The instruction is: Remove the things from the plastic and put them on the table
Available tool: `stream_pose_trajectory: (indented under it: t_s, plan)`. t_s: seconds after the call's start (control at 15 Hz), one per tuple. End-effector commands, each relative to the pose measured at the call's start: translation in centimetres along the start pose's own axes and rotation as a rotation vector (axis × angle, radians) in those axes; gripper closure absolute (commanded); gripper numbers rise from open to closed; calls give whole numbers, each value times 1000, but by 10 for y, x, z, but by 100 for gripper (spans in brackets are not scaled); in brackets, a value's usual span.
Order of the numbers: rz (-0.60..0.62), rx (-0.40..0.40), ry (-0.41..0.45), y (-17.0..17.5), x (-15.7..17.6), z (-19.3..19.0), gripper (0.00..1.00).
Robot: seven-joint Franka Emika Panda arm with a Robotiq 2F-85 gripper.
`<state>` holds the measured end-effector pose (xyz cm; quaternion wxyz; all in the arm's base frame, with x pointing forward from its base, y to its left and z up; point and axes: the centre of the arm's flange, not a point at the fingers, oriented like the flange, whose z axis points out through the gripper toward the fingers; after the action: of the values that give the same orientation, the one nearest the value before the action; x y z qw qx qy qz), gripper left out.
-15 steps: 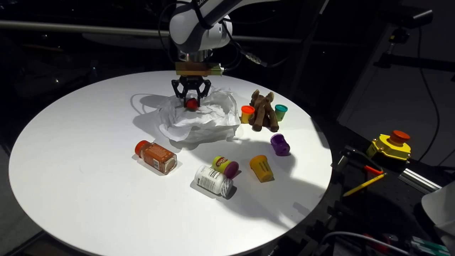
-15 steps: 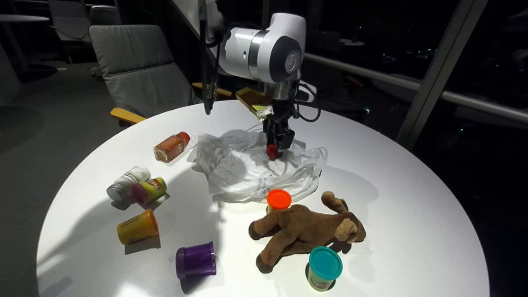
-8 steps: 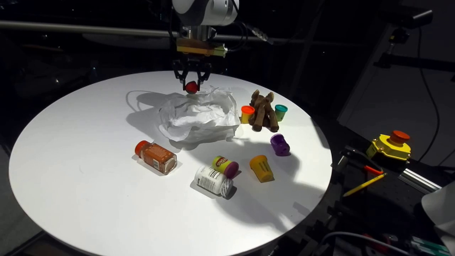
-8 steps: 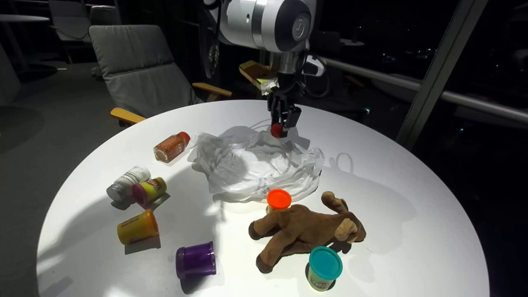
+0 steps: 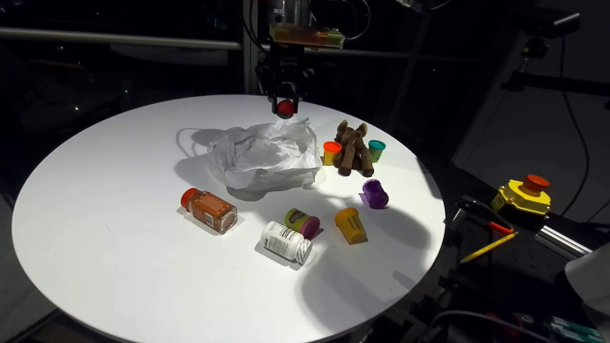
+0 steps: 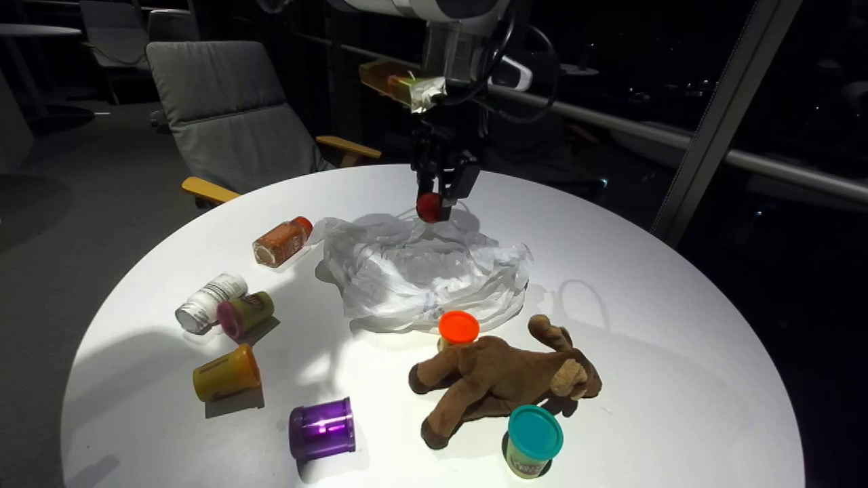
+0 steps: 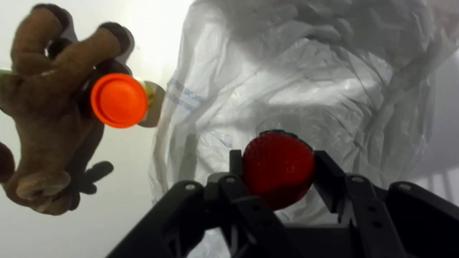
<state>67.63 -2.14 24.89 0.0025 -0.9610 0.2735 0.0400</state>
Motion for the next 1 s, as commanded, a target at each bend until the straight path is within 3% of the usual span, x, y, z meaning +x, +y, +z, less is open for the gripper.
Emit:
stream_pose_trajectory:
  t_s: [0.0, 0.47, 0.73, 0.8, 0.93]
  plan:
    - [-32, -40, -31, 45, -74, 16, 73]
    - [-53, -105, -19, 87, -127, 114, 73]
    - [-94, -117, 35, 87, -139, 124, 73]
    - [-114, -123, 66, 84, -140, 117, 23]
    - [-139, -108, 126, 78, -144, 91, 17]
